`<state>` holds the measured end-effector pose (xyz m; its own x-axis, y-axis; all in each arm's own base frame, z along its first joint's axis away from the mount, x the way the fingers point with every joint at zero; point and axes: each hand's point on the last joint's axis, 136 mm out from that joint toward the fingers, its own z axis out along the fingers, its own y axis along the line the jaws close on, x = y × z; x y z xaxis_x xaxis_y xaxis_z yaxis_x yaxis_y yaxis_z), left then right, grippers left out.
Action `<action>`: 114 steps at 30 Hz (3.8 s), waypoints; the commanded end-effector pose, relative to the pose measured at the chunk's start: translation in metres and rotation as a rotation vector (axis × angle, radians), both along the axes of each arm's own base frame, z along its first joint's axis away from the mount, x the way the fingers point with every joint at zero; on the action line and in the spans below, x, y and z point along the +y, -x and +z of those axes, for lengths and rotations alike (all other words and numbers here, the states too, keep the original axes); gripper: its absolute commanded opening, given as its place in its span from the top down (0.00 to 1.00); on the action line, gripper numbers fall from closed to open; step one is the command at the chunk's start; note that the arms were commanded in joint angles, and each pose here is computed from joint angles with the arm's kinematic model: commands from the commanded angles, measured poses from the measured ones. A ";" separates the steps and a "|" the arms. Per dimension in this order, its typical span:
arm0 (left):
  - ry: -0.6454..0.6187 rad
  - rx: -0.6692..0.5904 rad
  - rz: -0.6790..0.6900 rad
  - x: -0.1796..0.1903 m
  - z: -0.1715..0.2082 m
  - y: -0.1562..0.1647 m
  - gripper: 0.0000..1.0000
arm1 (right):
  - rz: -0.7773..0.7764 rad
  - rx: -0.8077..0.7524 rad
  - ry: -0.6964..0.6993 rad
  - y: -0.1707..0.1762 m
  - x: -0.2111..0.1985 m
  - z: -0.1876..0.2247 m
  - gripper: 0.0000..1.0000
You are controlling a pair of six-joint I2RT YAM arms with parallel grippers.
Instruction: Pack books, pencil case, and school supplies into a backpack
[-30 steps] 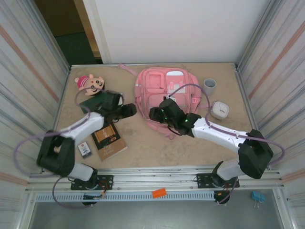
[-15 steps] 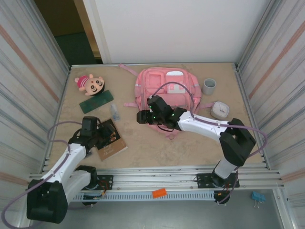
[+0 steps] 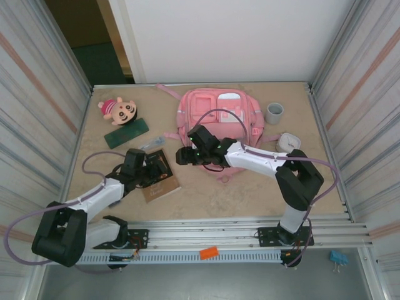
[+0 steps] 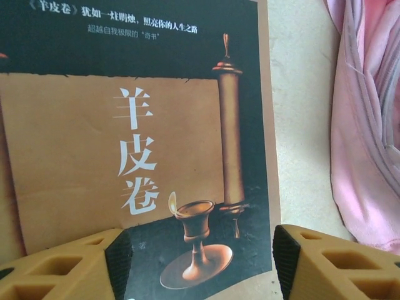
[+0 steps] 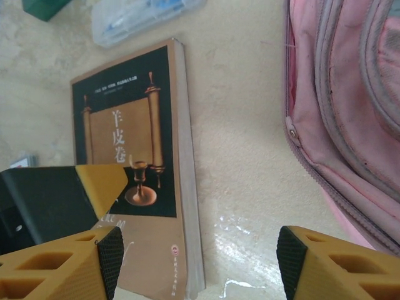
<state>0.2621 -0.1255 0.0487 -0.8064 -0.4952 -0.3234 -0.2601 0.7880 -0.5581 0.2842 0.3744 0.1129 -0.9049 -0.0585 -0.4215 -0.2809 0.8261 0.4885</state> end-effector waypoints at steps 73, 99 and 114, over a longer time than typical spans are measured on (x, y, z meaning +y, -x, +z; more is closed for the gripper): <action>0.299 0.040 -0.017 0.007 0.021 0.020 0.51 | 0.147 0.355 0.127 0.018 0.034 -0.100 0.83; 0.329 -0.854 -0.759 -0.082 0.261 0.056 0.97 | -0.038 -0.596 -0.350 0.041 -0.072 0.155 0.50; 0.438 -1.130 -0.816 -0.090 0.325 0.076 0.98 | 0.141 -0.575 -0.728 0.073 -0.080 0.203 0.06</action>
<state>0.2026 -0.2156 0.3271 -0.4566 -0.2114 -0.8642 0.8138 0.2933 -0.5017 0.2216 0.2930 0.3006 -0.5292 0.2815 -0.8005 -0.6766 0.4293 0.5983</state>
